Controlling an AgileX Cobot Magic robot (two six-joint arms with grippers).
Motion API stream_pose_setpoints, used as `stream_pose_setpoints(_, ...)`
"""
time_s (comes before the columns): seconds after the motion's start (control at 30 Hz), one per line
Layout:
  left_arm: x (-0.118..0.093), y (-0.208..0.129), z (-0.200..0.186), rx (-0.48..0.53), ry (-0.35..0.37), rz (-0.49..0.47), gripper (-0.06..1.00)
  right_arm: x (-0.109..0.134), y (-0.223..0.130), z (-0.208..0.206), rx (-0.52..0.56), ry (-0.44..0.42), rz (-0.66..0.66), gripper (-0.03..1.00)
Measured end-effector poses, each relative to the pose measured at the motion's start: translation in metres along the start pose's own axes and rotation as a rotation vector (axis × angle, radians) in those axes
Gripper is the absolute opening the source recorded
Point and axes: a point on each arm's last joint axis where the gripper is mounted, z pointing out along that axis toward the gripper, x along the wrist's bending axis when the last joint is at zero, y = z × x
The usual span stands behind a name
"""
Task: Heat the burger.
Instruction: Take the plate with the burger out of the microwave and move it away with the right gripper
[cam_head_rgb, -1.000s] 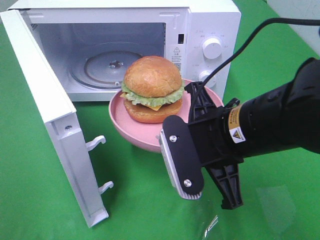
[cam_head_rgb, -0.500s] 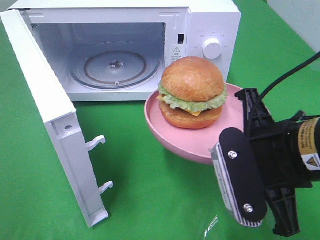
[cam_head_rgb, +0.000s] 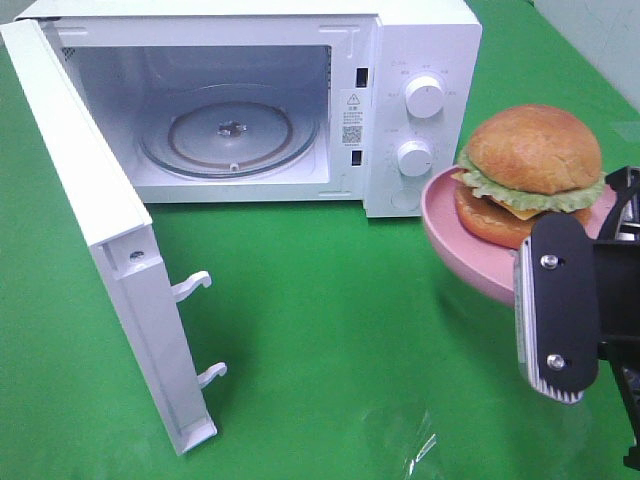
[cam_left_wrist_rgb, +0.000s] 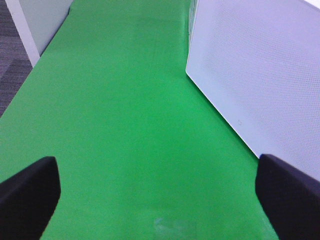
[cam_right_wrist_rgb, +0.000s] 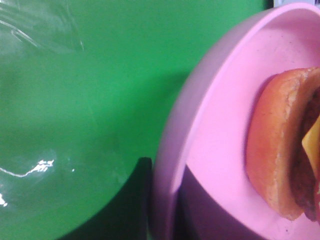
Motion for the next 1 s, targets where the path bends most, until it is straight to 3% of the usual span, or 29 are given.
stream_pose_setpoints(0.43,0.0,0.0,0.0,0.0,0.0,0.0,0.98,-0.003,-0.016,-0.001,0.17,-0.051,0.261,0.07)
stream_pose_setpoints(0.63,0.0,0.0,0.0,0.0,0.0,0.0,0.98,-0.006,-0.019,-0.002,0.198,-0.102,0.329,0.07)
stream_pose_setpoints(0.77,0.0,0.0,0.0,0.0,0.0,0.0,0.98,-0.011,-0.024,-0.001,0.242,-0.187,0.445,0.07)
stream_pose_setpoints(1.0,0.0,0.0,0.0,0.0,0.0,0.0,0.98,-0.005,-0.021,0.021,0.342,-0.176,0.559,0.07)
